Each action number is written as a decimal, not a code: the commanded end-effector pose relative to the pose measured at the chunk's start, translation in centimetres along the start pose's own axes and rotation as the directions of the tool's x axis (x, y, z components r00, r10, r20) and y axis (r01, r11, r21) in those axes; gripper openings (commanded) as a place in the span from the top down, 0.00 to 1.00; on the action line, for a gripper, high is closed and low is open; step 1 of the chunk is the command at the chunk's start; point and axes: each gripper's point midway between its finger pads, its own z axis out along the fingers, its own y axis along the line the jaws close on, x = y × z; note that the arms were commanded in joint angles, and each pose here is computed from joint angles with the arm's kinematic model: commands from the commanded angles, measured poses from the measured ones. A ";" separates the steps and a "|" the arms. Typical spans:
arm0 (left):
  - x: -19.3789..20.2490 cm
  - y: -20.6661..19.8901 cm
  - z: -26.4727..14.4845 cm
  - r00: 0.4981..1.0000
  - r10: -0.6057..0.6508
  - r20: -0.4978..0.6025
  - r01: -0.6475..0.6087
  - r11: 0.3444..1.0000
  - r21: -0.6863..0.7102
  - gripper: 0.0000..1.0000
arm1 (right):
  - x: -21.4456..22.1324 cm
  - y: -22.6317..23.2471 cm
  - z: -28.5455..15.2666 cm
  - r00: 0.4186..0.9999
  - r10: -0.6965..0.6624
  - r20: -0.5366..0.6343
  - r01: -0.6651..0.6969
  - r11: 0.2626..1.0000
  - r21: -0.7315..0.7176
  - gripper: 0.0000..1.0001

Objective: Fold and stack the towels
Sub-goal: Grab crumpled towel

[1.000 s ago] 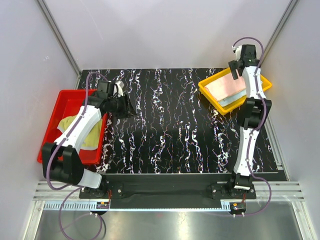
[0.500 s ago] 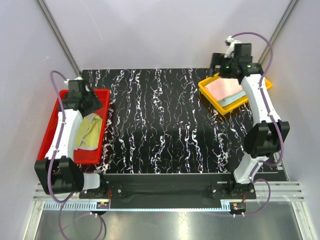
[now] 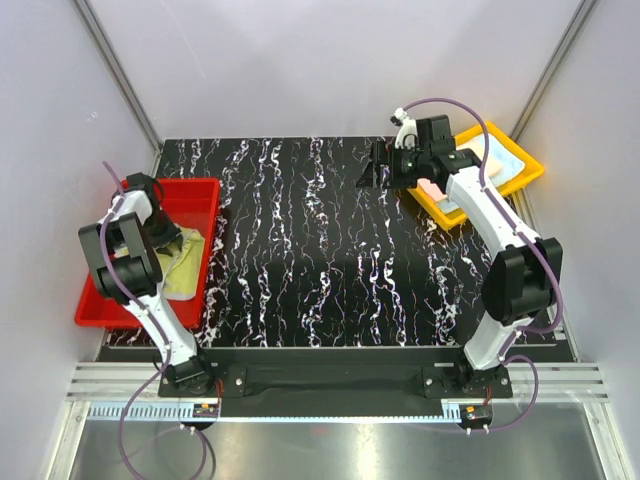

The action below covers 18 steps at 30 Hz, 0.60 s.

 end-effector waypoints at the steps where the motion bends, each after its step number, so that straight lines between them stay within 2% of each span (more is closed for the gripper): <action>1: -1.6 -0.2 -1.7 1.000 0.022 0.019 -0.022 1.000 -0.008 0.70 | -1.4 2.1 -1.3 0.994 -0.097 0.046 0.099 0.994 -0.054 0.00; 2: -1.6 0.1 -2.4 1.000 0.012 0.015 -0.012 1.000 -0.025 0.77 | -1.1 1.6 -1.2 0.994 -0.096 0.050 0.098 0.995 -0.031 0.00; 3: -2.7 -0.3 -4.2 0.998 -0.006 0.062 0.006 1.000 -0.008 0.93 | -1.1 1.9 -1.3 0.993 -0.103 0.059 0.104 0.994 -0.029 0.00; 4: -3.3 -0.5 -5.4 0.996 -0.014 0.088 0.014 1.000 0.007 0.99 | -1.1 2.0 -1.3 0.993 -0.103 0.063 0.105 0.994 -0.026 0.00; 7: -6.2 -2.6 -11.9 0.973 -0.035 0.229 0.006 0.992 0.129 1.00 | -1.2 2.7 -1.6 0.995 -0.072 0.069 0.074 0.997 -0.035 0.00; 10: -8.2 -5.6 -20.3 0.928 -0.033 0.371 -0.079 0.956 0.282 1.00 | -1.8 4.3 -2.9 0.994 -0.048 0.102 0.057 0.995 -0.084 0.00; 13: -7.2 -9.0 -28.3 0.875 -0.007 0.485 -0.226 0.879 0.421 1.00 | -2.3 5.7 -4.0 0.990 -0.033 0.135 0.050 0.991 -0.127 0.00; 14: -5.9 -11.0 -31.4 0.848 0.006 0.530 -0.312 0.813 0.491 1.00 | -2.3 6.1 -4.4 0.990 -0.035 0.137 0.053 0.990 -0.134 0.00; 16: -3.9 -12.9 -34.2 0.831 0.017 0.556 -0.384 0.740 0.553 1.00 | -2.3 6.2 -5.0 0.989 -0.041 0.140 0.059 0.990 -0.128 0.00; 17: -1.7 -14.5 -36.4 0.820 0.047 0.571 -0.453 0.662 0.597 1.00 | -2.1 6.4 -5.6 0.989 -0.046 0.142 0.063 0.991 -0.119 0.00; 18: -0.4 -15.2 -37.1 0.823 0.057 0.565 -0.468 0.631 0.619 1.00 | -2.0 6.4 -5.9 0.988 -0.055 0.142 0.071 0.991 -0.113 0.00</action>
